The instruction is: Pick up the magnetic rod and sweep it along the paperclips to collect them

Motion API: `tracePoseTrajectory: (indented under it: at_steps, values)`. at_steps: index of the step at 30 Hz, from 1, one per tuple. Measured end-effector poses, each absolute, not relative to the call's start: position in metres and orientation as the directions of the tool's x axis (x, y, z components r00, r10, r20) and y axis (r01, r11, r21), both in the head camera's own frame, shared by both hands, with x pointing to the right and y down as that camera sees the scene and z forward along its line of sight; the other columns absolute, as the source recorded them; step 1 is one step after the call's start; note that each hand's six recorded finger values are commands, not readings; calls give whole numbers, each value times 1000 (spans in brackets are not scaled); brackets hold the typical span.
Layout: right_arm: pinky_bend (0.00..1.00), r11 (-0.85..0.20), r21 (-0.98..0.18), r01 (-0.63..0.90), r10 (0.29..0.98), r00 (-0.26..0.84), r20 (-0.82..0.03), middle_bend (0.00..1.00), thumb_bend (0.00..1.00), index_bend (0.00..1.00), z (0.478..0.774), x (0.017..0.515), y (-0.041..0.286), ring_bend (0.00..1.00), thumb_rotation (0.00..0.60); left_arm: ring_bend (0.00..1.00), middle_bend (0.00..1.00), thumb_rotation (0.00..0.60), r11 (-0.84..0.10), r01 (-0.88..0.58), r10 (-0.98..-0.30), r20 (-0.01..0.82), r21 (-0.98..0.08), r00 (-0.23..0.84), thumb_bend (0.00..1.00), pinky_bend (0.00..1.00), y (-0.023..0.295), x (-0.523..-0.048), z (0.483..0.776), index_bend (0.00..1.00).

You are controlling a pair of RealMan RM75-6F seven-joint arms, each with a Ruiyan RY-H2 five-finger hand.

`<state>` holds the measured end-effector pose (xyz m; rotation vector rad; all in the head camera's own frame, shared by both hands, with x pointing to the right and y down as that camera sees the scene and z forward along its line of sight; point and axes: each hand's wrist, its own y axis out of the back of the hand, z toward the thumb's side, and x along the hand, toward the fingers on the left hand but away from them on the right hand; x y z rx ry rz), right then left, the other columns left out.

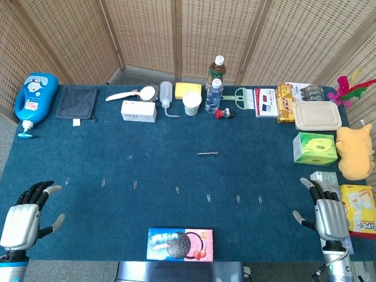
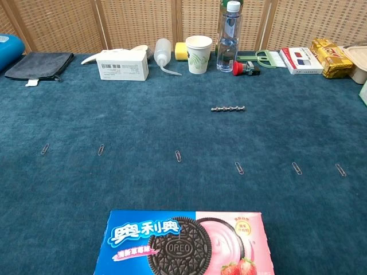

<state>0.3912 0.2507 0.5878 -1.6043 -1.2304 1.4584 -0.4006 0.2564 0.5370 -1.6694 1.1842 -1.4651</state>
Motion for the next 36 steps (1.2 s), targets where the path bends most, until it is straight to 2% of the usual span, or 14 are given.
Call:
tracePoseTrajectory:
  at_steps: [27, 36]
  values:
    - [178, -338, -905, 257, 927, -74, -368, 252, 201, 188, 586, 398, 244, 175, 600, 142, 191, 600, -380, -219, -920, 391, -899, -7, 431, 185, 242, -400, 530, 251]
    - [178, -302, -887, 348, 947, 1, -322, 236, 201, 163, 577, 379, 214, 175, 600, 142, 191, 600, -385, -212, -920, 392, -898, 11, 432, 185, 235, -398, 535, 251]
